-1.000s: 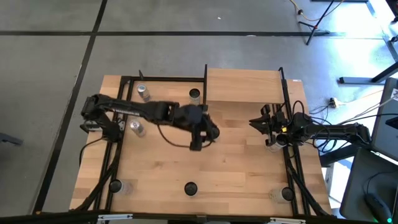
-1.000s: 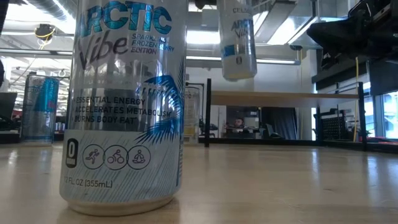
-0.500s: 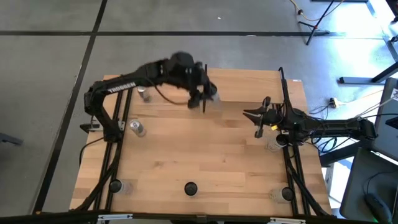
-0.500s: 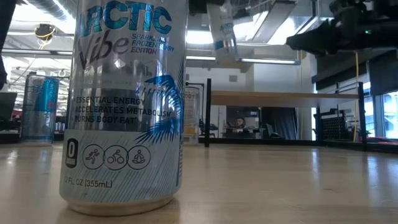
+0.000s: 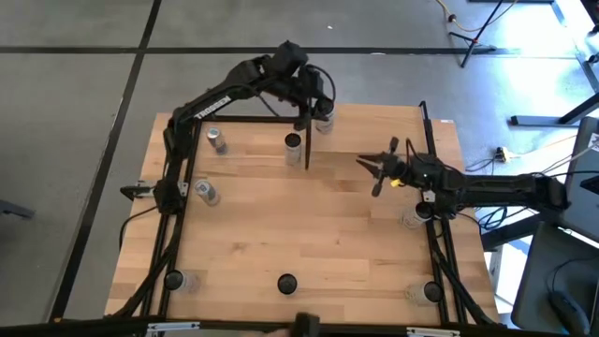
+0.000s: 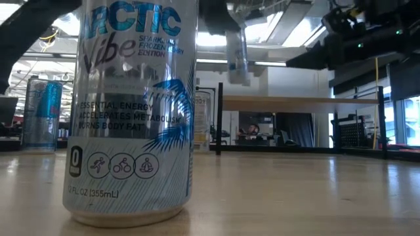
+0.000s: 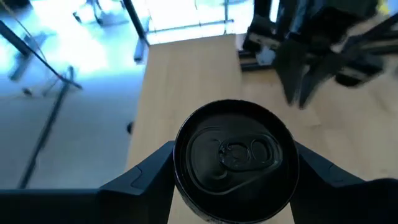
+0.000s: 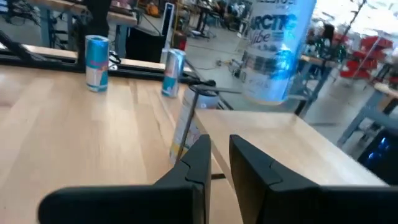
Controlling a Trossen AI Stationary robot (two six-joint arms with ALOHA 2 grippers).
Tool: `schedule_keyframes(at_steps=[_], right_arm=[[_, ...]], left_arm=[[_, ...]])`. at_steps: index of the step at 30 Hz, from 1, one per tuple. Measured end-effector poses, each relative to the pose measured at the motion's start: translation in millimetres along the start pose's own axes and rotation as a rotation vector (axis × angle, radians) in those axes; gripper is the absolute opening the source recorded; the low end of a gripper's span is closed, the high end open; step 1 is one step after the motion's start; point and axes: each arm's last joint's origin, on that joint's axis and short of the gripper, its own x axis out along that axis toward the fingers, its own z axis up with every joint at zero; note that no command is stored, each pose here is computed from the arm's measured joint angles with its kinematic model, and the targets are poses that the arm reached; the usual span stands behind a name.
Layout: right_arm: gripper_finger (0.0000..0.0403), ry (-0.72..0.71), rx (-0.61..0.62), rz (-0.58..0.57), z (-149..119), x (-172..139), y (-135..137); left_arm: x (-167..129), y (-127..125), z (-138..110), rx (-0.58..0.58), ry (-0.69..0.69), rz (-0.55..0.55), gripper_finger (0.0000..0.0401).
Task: Place canned beverage on shelf
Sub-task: Put the top white blue soda can on the shelf
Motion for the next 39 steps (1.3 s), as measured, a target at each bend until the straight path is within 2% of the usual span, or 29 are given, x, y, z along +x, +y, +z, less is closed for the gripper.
schedule_keyframes(at_steps=[3, 9, 15, 26, 34, 39], right_arm=[[0.0051, -0.004, 0.030, 0.035, -1, 1, -2], [0.0051, 0.003, 0.067, 0.075, -3, 2, -1], [0.0051, 0.026, 0.104, 0.078, -5, 2, 0], [0.0051, 0.047, 0.107, 0.082, -7, 2, 0], [0.0051, 0.054, 0.106, 0.084, -7, 2, 0], [0.0051, 0.054, 0.104, 0.084, -7, 2, 0]], left_arm=[[2, 14, -15, 0.027, 0.046, -0.018, 0.0205], [-5, 45, -32, -0.003, -0.028, -0.096, 0.0205], [10, 57, -49, -0.004, -0.023, -0.156, 0.0205], [20, 57, -51, -0.002, -0.022, -0.168, 0.0205], [24, 51, -47, 0.021, -0.018, -0.161, 0.0267], [28, 45, -40, 0.052, -0.033, -0.142, 0.0282]])
